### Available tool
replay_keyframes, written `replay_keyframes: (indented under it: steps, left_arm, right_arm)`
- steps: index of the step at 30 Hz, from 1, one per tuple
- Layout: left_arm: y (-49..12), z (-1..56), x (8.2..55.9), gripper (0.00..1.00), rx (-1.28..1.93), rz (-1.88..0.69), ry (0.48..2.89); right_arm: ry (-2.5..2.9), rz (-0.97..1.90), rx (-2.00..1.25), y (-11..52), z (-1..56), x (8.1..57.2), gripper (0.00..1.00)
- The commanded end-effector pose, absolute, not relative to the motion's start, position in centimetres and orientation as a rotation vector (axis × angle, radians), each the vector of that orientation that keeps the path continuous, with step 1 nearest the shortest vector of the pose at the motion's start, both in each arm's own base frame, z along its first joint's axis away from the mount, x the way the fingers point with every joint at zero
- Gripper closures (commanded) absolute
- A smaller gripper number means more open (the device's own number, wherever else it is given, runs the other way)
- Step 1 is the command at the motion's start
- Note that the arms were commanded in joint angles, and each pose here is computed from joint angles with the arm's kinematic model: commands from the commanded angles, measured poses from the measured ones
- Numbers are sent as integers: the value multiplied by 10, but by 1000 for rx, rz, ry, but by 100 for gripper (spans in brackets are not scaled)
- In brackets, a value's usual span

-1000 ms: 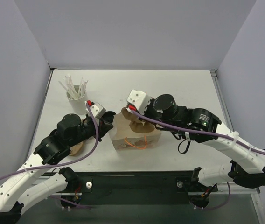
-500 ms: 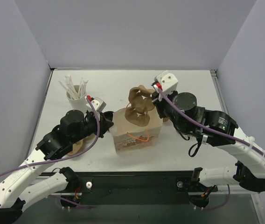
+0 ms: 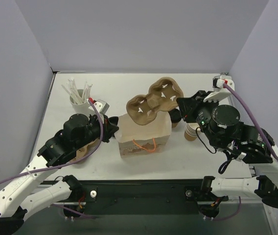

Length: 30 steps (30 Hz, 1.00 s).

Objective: Pack the takeout coffee

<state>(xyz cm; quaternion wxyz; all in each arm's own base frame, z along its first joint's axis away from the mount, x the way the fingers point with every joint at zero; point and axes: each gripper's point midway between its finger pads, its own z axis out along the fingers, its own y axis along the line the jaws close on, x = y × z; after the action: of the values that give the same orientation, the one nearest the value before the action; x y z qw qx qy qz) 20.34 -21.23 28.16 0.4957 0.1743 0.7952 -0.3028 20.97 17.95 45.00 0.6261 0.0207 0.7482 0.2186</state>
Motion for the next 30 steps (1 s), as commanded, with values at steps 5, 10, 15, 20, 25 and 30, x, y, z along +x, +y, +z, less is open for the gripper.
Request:
replay_keyframes:
  steps: [5, 10, 15, 20, 25, 30]
  left_arm:
    - [-211, 310, 207, 87, 284, -775, 1938]
    - [-200, 321, 213, 62, 217, -711, 1950]
    - [-186, 347, 215, 50, 135, -688, 1905]
    - [-170, 361, 216, 46, 59, -647, 1883]
    - [-174, 386, 210, 44, 47, -727, 1834]
    - [-190, 409, 202, 39, 83, -866, 1757]
  right_arm:
    - [1709, 763, 347, 196, 453, 205, 100]
    - [1733, 807, 416, 202, 437, 203, 100]
    - [1737, 827, 463, 200, 429, 203, 100]
    - [1727, 821, 504, 196, 425, 204, 100]
    - [1721, 823, 538, 194, 422, 206, 100]
    - [1729, 831, 543, 199, 421, 206, 100]
